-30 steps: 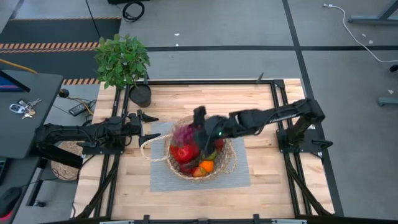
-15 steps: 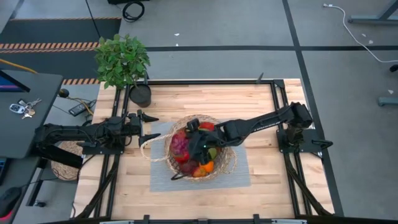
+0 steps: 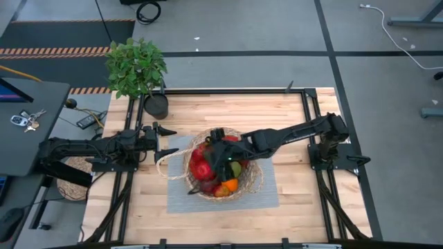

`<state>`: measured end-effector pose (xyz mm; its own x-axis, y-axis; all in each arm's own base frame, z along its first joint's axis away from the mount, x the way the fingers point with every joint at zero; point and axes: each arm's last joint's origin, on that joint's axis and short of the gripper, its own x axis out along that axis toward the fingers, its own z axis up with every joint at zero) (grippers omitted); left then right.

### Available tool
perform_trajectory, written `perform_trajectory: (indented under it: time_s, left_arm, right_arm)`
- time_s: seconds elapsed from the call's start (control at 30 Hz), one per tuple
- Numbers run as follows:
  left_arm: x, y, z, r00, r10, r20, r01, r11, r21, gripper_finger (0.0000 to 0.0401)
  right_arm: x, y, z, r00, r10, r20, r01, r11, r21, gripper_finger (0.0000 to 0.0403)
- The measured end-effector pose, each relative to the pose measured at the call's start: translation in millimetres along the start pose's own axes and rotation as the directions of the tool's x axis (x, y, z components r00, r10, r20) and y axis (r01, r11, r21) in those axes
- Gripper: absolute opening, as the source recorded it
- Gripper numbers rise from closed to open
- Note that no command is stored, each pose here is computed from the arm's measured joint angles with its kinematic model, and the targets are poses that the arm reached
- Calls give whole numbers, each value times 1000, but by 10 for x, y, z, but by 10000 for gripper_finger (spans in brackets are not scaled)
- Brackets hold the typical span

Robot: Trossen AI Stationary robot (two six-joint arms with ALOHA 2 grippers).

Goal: Build produce basket
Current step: Return to Home Position

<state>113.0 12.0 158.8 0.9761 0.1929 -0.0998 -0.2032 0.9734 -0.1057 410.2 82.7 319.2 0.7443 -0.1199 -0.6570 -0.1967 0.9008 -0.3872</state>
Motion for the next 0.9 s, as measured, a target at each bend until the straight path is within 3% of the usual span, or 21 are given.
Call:
perform_trajectory:
  time_s: [0.17, 0.3, 0.47, 0.53, 0.67, 0.9]
  left_arm:
    - [0, 0, 0, 1000, 0, 0, 0, 1000, 0, 382]
    - [0, 0, 0, 1000, 0, 0, 0, 1000, 0, 382]
    - [0, 0, 0, 1000, 0, 0, 0, 1000, -1, 382]
    - [0, 0, 0, 1000, 0, 0, 0, 1000, 0, 382]
    - [0, 0, 0, 1000, -1, 0, 1, 1000, -1, 382]
    - [0, -1, 0, 1000, -1, 0, 1, 1000, -1, 382]
  right_arm:
    - [-486, -55, 165, 990, -108, 86, 111, 993, -32, 333]
    - [-856, -159, 86, 987, -120, 107, 112, 991, 79, 319]
    - [-1043, -86, -295, 985, -135, 103, 116, 978, 172, 310]
    - [-1154, -38, -458, 977, -143, 161, 108, 971, 213, 309]
    - [-1461, 25, -766, 913, -184, 365, 64, 946, 317, 309]
    - [-1664, 220, -1438, 818, -199, 539, -63, 902, 427, 309]
